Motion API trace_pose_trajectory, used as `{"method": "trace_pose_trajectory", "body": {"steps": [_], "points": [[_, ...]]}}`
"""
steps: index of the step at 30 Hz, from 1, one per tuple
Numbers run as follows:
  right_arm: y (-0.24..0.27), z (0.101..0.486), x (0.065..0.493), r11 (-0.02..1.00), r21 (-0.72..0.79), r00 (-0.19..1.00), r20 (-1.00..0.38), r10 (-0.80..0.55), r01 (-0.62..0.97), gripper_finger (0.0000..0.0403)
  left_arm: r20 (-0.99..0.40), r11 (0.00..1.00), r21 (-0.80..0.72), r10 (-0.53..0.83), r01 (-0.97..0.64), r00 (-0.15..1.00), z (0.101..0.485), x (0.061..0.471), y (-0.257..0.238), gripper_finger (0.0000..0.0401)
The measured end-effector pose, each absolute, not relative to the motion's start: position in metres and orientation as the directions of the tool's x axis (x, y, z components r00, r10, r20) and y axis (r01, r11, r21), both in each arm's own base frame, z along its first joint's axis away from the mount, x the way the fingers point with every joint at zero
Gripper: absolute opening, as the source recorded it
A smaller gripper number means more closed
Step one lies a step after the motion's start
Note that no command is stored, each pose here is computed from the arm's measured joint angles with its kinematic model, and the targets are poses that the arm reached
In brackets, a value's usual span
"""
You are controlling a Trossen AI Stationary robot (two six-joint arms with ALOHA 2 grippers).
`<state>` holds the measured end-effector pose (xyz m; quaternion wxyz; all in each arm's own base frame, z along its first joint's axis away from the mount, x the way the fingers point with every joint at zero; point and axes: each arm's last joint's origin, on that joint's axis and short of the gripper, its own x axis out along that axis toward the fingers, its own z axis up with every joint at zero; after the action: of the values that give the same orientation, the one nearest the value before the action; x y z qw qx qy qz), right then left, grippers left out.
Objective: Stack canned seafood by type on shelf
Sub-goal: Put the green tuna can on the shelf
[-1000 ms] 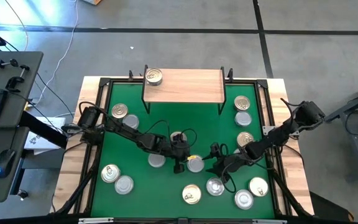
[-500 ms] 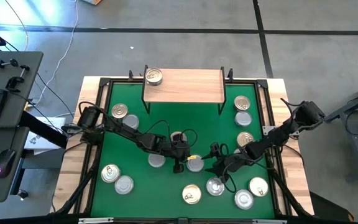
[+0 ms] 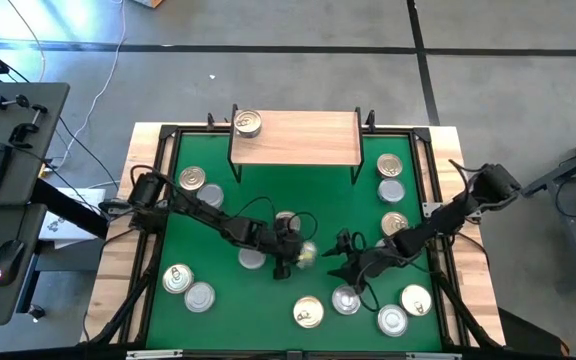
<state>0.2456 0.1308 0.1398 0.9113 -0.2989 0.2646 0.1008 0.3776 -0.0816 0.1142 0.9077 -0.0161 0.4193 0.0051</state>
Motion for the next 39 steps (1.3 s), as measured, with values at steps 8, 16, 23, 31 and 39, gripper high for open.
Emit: {"method": "trace_pose_trajectory", "body": {"steps": [8,16,23,31,39], "points": [[0.141,0.129,0.269,0.772,-0.562,0.823,-0.561,-0.091,-0.297,0.0301,-0.753,0.998,-0.036,0.005,-0.05,0.658,0.112,0.375,-0.08,0.0],[0.133,0.152,0.265,0.828,-0.523,0.743,-0.633,-0.219,-0.201,0.0305,-0.747,0.998,-0.022,0.018,-0.052,0.665,0.113,0.375,-0.081,0.0],[0.102,0.163,0.264,0.902,-0.415,0.66,-0.712,-0.241,-0.118,0.0304,-0.737,0.998,-0.023,0.019,-0.053,0.675,0.115,0.376,-0.081,0.0],[0.08,0.16,0.27,0.958,-0.271,0.604,-0.781,-0.161,-0.096,0.0304,-0.606,0.992,0.041,0.119,-0.119,0.786,0.153,0.399,-0.067,0.0],[0.091,0.151,0.242,0.966,-0.257,0.603,-0.769,-0.212,0.013,0.0283,-0.567,0.979,-0.014,0.158,-0.201,0.808,0.155,0.411,0.009,0.0]]}}
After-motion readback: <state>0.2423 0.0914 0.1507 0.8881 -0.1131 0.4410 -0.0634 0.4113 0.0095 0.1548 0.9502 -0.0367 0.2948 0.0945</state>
